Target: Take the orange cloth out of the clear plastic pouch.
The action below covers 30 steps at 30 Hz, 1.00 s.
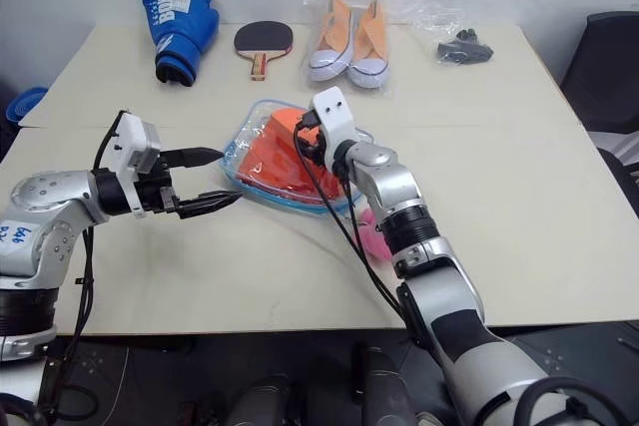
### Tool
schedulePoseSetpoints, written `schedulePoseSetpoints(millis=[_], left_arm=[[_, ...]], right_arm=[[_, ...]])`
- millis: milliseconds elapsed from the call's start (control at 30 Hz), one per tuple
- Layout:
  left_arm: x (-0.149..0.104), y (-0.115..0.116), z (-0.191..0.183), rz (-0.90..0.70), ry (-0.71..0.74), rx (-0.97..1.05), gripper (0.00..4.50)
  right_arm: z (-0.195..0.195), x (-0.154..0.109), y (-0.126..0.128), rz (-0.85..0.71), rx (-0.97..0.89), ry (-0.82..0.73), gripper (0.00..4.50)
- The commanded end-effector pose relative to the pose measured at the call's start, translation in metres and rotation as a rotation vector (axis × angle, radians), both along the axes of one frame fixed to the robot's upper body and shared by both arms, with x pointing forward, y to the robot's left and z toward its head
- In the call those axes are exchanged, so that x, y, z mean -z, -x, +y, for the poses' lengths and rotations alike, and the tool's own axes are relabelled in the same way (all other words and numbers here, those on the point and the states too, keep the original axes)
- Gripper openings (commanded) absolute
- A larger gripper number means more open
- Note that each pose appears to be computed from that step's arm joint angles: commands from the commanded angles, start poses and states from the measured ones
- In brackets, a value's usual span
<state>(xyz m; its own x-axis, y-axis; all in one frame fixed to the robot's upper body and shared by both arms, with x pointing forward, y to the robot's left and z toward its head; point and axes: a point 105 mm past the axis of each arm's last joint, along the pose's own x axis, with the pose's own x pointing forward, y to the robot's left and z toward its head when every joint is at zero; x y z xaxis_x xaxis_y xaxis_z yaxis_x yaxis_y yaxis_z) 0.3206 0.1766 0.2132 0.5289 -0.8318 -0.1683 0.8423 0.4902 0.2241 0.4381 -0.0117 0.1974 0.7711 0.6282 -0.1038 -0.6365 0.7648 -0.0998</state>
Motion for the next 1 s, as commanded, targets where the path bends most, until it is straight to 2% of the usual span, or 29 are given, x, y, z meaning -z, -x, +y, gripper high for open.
schedulePoseSetpoints(millis=[33, 167, 233, 333, 433, 533, 633, 767, 900, 1000], left_arm=[[-0.005, 0.004, -0.011, -0.033, 0.002, 0.043, 4.50], [-0.001, 0.010, -0.024, -0.016, 0.014, 0.096, 4.50], [0.001, 0.016, -0.035, -0.009, 0.016, 0.147, 4.50], [0.000, 0.020, -0.047, -0.007, 0.026, 0.206, 4.50], [-0.003, 0.019, -0.058, -0.012, 0.037, 0.251, 4.50], [-0.005, 0.016, -0.064, -0.019, 0.036, 0.283, 4.50], [-0.009, 0.017, -0.071, -0.024, 0.030, 0.342, 4.50], [-0.011, 0.015, -0.076, -0.033, 0.013, 0.382, 4.50], [-0.009, 0.007, -0.069, -0.038, -0.004, 0.364, 4.50], [-0.006, -0.005, -0.054, -0.061, -0.052, 0.313, 4.50]], right_arm=[[-0.020, -0.033, 0.005, -0.132, 0.031, -0.022, 1.81], [-0.110, -0.067, 0.021, -0.260, 0.253, -0.003, 1.81], [-0.166, -0.067, 0.040, -0.246, 0.388, 0.030, 1.81], [-0.237, -0.042, 0.069, -0.151, 0.576, 0.108, 1.81], [-0.299, -0.002, 0.107, -0.002, 0.767, 0.132, 1.81], [-0.313, 0.020, 0.130, 0.076, 0.819, 0.096, 1.81], [-0.309, 0.034, 0.140, 0.121, 0.812, 0.057, 1.81], [-0.314, 0.038, 0.146, 0.132, 0.846, 0.037, 3.08], [-0.318, 0.016, 0.150, 0.077, 0.815, 0.068, 4.49], [-0.318, -0.005, 0.153, 0.028, 0.743, 0.163, 4.49]])
